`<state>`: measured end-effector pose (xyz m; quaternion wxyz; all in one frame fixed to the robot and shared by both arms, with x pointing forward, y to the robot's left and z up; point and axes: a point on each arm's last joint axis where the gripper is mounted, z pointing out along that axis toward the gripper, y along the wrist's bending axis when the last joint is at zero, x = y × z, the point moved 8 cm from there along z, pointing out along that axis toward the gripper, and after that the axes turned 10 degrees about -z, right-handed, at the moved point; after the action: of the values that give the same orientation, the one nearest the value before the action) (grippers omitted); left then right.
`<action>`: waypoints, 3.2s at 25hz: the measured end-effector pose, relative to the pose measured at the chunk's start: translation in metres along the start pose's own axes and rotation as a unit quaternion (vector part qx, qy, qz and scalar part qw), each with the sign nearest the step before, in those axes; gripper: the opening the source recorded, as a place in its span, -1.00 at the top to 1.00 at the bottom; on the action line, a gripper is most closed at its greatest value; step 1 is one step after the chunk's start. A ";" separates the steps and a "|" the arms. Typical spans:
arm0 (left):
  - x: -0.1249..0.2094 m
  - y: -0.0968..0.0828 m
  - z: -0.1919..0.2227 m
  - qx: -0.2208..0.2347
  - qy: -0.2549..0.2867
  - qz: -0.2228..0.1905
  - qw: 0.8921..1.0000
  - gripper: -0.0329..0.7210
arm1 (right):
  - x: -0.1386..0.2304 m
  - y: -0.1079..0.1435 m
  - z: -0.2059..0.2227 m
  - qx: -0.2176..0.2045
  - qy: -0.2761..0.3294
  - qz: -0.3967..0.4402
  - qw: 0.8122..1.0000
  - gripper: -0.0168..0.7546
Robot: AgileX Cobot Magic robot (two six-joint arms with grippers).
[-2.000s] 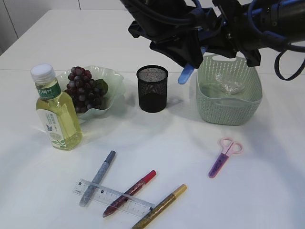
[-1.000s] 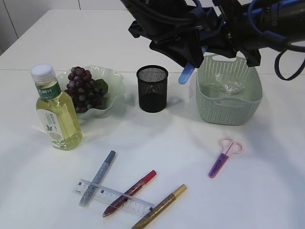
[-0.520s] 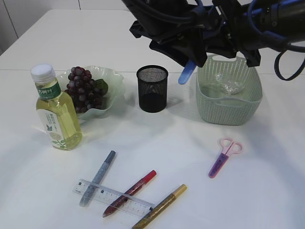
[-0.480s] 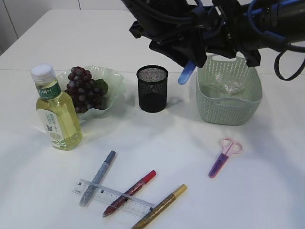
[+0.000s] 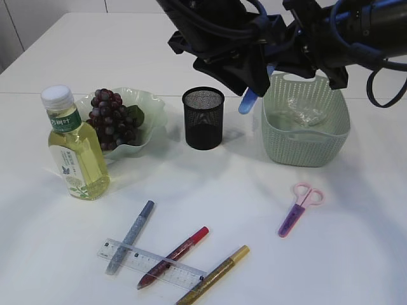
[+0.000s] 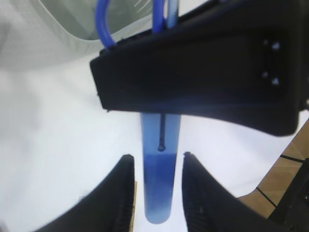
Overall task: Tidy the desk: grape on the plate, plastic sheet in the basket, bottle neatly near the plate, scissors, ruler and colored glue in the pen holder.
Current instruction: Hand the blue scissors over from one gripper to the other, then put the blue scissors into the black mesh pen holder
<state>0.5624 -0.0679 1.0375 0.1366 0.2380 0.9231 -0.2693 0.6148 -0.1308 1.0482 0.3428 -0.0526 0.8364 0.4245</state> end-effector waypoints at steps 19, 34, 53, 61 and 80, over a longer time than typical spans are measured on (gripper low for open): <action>0.001 0.013 -0.036 -0.012 0.000 -0.009 1.000 0.26 | 0.002 -0.001 0.000 0.002 0.005 -0.026 1.000 0.74; -0.014 0.079 -0.052 -0.212 -0.034 0.041 0.976 0.25 | 0.006 0.003 0.000 -0.011 0.017 -0.130 0.991 0.74; -0.037 0.133 -0.097 -0.400 -0.119 0.001 0.909 0.25 | -0.035 0.003 0.029 0.046 -0.051 -0.356 0.932 0.74; -0.038 0.133 -0.098 -0.399 -0.132 -0.019 0.907 0.25 | -0.043 -0.003 0.082 0.088 -0.052 -0.386 0.917 0.74; -0.047 0.133 -0.101 -0.402 -0.160 -0.015 0.902 0.27 | -0.086 -0.042 0.130 0.157 -0.106 -0.361 0.913 0.74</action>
<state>0.6579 0.0708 1.0803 0.3623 0.1033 0.9221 0.0882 0.7651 -0.0781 1.0207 0.5630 -0.2512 0.7752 0.1383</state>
